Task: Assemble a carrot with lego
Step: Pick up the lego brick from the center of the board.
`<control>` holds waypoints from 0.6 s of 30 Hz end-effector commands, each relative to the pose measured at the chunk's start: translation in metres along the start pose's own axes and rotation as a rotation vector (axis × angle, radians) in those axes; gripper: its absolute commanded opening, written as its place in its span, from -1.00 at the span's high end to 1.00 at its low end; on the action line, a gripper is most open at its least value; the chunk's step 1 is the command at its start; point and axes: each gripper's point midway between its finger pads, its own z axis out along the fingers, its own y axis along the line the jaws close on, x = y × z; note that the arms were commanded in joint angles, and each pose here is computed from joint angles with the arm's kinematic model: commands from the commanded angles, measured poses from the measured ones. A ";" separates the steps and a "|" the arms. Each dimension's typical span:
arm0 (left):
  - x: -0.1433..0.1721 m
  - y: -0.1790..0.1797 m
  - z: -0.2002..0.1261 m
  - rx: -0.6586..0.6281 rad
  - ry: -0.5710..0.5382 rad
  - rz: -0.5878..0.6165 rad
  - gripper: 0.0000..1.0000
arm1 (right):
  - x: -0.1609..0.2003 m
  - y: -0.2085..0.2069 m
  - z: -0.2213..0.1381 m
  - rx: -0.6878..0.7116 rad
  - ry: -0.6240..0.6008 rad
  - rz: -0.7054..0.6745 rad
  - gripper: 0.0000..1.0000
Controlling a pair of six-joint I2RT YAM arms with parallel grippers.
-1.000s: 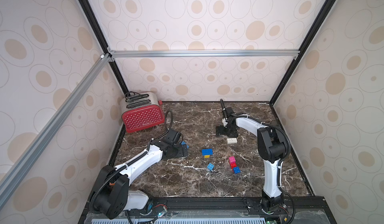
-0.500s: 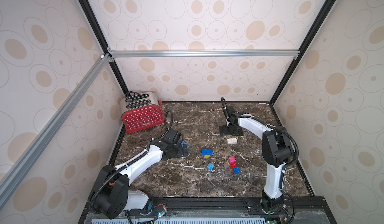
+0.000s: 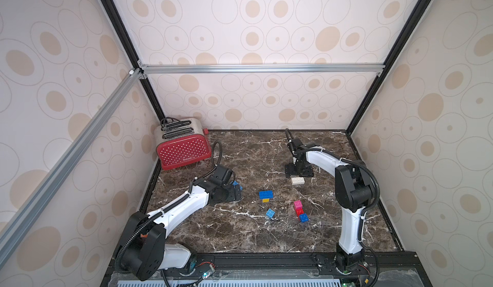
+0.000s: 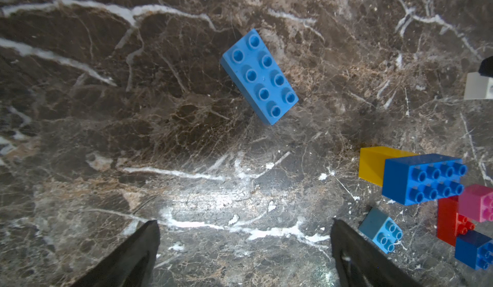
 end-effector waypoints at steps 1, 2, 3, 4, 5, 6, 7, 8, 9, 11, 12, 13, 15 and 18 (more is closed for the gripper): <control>-0.012 -0.004 -0.005 0.007 -0.024 0.001 -0.98 | 0.016 -0.007 0.011 0.012 0.076 -0.011 -0.84; -0.012 -0.005 -0.005 0.007 -0.023 0.002 -0.98 | 0.016 -0.007 0.012 0.007 0.077 -0.009 -0.82; -0.012 -0.004 -0.004 0.007 -0.023 0.001 -0.98 | 0.016 -0.007 0.013 0.005 0.077 -0.007 -0.80; -0.012 -0.005 -0.004 0.009 -0.023 0.002 -0.99 | 0.016 -0.007 0.013 0.002 0.077 -0.006 -0.77; -0.012 -0.005 -0.004 0.009 -0.023 0.002 -0.98 | 0.016 -0.008 0.013 0.003 0.079 -0.004 -0.74; -0.012 -0.005 -0.004 0.008 -0.022 0.002 -0.98 | 0.017 -0.008 0.014 0.004 0.080 -0.002 -0.70; -0.012 -0.004 -0.004 0.006 -0.022 0.001 -0.98 | 0.017 -0.009 0.015 0.005 0.082 0.000 -0.66; -0.011 -0.004 -0.004 0.006 -0.021 0.001 -0.98 | 0.017 -0.009 0.015 0.002 0.082 0.004 -0.62; -0.011 -0.004 -0.004 0.006 -0.022 0.002 -0.98 | 0.017 -0.009 0.015 0.001 0.083 0.004 -0.59; -0.011 -0.004 -0.004 0.006 -0.020 0.001 -0.98 | 0.017 -0.009 0.016 -0.003 0.088 0.005 -0.54; -0.010 -0.003 -0.004 0.004 -0.020 0.001 -0.99 | 0.018 -0.009 0.017 -0.003 0.091 0.006 -0.52; -0.010 -0.003 -0.004 0.004 -0.022 0.001 -0.98 | 0.018 -0.008 0.018 -0.004 0.093 0.006 -0.50; -0.010 -0.002 -0.004 0.002 -0.020 0.000 -0.98 | 0.019 -0.008 0.018 -0.005 0.099 0.006 -0.48; -0.010 -0.002 -0.004 0.002 -0.022 -0.001 -0.98 | 0.019 -0.007 0.019 -0.010 0.102 0.006 -0.43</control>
